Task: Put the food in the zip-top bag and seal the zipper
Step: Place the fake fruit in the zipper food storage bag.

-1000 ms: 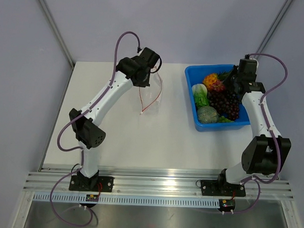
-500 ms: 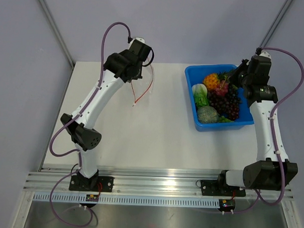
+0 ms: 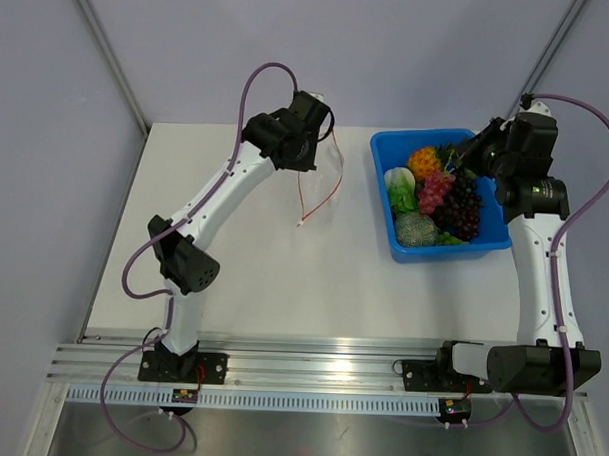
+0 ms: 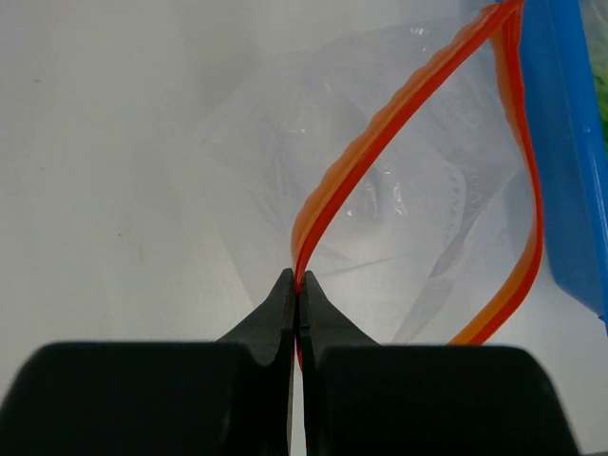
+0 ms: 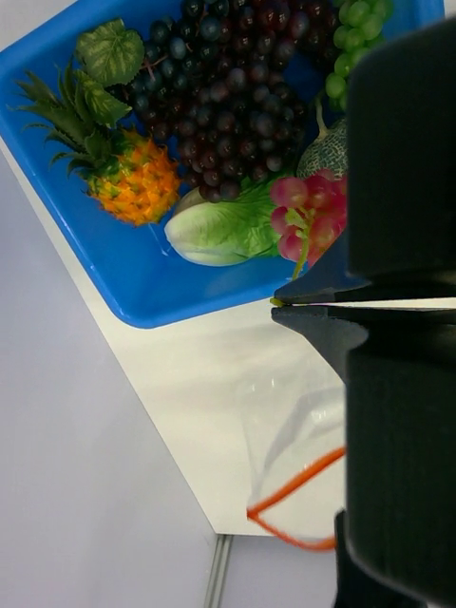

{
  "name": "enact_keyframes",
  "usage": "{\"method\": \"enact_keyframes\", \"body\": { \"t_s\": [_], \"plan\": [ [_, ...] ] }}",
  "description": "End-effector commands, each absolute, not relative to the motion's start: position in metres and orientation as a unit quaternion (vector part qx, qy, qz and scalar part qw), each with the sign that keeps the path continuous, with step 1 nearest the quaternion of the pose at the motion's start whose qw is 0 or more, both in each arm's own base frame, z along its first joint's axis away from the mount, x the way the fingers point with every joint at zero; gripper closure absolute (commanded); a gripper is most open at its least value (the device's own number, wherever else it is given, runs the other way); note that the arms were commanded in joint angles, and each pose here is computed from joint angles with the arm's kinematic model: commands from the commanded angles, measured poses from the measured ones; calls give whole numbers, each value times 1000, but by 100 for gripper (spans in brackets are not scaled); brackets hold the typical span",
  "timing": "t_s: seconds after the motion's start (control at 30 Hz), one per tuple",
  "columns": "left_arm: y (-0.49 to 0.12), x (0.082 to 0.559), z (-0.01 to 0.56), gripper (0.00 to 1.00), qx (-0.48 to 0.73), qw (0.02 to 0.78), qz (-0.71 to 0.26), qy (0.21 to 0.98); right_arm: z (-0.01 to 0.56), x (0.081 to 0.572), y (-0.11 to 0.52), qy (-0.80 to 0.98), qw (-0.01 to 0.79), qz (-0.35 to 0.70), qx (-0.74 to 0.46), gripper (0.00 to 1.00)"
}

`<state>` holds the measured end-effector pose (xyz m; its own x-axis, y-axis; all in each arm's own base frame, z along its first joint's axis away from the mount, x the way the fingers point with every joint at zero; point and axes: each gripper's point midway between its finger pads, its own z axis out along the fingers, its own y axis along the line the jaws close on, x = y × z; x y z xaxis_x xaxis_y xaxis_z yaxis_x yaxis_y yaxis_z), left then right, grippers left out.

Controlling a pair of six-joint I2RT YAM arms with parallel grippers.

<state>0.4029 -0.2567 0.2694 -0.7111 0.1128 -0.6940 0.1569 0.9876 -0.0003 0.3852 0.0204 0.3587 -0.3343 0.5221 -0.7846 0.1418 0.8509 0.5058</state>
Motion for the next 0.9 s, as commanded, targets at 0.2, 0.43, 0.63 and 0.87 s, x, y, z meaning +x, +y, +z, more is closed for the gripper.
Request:
{"method": "enact_keyframes", "body": {
  "t_s": [0.2, 0.43, 0.63, 0.87],
  "plan": [
    [-326, 411, 265, 100, 83, 355, -172, 915, 429, 367, 48, 765, 584, 223, 154, 100],
    [-347, 405, 260, 100, 90, 323, -220, 916, 470, 364, 109, 754, 594, 268, 79, 100],
    [-347, 403, 265, 100, 87, 322, -227, 915, 500, 367, 162, 735, 597, 320, 30, 100],
    [-345, 400, 271, 100, 88, 321, -236, 913, 490, 380, 199, 740, 580, 340, 12, 100]
  ]
}}
